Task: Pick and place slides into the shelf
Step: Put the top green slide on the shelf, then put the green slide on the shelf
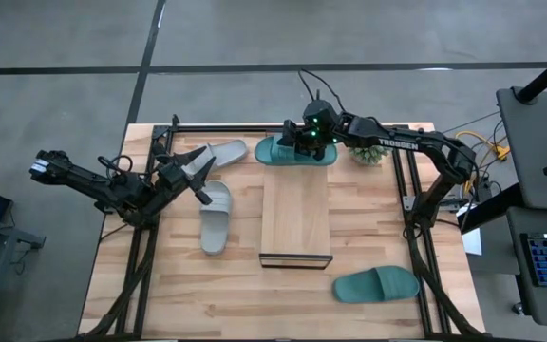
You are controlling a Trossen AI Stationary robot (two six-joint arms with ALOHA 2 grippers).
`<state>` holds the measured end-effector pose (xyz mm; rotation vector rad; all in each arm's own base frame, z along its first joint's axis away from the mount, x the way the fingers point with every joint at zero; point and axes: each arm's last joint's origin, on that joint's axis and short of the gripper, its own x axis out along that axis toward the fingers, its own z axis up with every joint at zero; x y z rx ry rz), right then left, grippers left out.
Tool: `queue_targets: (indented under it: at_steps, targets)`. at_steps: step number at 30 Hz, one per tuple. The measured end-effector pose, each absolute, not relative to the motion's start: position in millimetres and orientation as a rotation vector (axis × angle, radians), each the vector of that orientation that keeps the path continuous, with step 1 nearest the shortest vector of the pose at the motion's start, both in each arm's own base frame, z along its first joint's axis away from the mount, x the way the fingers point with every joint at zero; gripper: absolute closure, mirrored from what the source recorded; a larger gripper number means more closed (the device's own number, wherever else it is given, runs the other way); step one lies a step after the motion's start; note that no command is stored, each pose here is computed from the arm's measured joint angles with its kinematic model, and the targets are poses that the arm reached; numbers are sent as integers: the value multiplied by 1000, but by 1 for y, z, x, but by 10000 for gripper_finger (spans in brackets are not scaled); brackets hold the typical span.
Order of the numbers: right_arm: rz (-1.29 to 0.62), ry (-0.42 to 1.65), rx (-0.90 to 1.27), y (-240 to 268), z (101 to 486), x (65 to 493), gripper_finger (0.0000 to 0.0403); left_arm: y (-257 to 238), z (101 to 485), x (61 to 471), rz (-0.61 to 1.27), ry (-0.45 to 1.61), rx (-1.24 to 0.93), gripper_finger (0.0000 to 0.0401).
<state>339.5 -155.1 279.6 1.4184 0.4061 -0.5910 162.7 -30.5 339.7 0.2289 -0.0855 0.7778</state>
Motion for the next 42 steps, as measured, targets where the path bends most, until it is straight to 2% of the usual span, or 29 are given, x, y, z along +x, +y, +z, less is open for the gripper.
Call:
queue_targets:
  at_steps: [31,42]
  targets:
    - [-593,436,1324,-145,304,316,195,-31,339,163,777,-79,235,260]
    - [-619,381,1143,-137,332,293,195,-31,339,163,777,-79,234,260]
